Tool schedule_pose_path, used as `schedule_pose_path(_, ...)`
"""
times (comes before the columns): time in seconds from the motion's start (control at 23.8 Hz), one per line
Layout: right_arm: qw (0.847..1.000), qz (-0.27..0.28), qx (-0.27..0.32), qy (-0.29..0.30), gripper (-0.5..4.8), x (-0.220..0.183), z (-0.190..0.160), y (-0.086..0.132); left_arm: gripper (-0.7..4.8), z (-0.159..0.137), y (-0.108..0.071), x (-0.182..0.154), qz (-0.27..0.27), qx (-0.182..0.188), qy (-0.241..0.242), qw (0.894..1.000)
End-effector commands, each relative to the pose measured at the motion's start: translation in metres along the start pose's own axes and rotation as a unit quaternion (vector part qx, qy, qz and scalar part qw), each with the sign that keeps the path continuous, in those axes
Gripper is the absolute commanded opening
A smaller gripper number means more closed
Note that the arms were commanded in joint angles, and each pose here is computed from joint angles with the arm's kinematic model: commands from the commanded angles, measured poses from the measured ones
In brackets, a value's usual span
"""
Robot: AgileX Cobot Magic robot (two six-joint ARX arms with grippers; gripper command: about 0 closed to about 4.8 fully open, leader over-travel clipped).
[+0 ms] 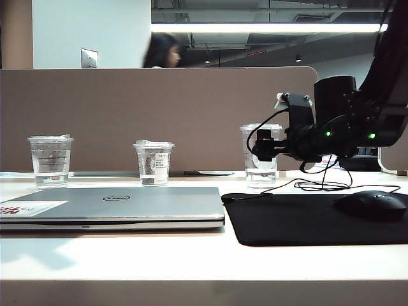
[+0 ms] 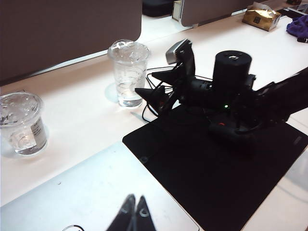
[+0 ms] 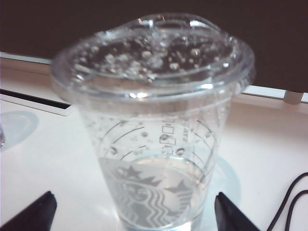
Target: Pick up the coffee cup on the right and place it on the right side of the laptop.
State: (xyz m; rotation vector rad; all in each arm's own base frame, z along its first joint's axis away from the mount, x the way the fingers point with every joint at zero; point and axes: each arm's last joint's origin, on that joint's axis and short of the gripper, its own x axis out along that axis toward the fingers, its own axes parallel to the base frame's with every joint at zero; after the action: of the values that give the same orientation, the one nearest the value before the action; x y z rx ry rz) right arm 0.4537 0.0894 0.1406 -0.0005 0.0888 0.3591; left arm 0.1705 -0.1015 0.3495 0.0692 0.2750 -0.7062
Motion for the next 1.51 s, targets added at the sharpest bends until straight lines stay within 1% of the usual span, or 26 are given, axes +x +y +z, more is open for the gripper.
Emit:
schedule_pose_path(0.04,1.000,0.000,-0.003,-0.016,4.79,0.004,0.003,0.000,-0.05,0.003,-0.001,-0.001,-0.013,0.002,-0.010,1.000)
schedule_pose_path(1.05,1.000,0.003,-0.006,-0.027,4.79,0.051,-0.013,-0.008,-0.05,0.003,-0.001,-0.001,-0.015,0.003,-0.013,1.000)
schedule_pose_path(1.51,0.999,0.004,-0.012,-0.044,4.79,0.067,-0.014,-0.010,-0.05,0.003,0.000,0.001,-0.015,0.003,-0.010,1.000)
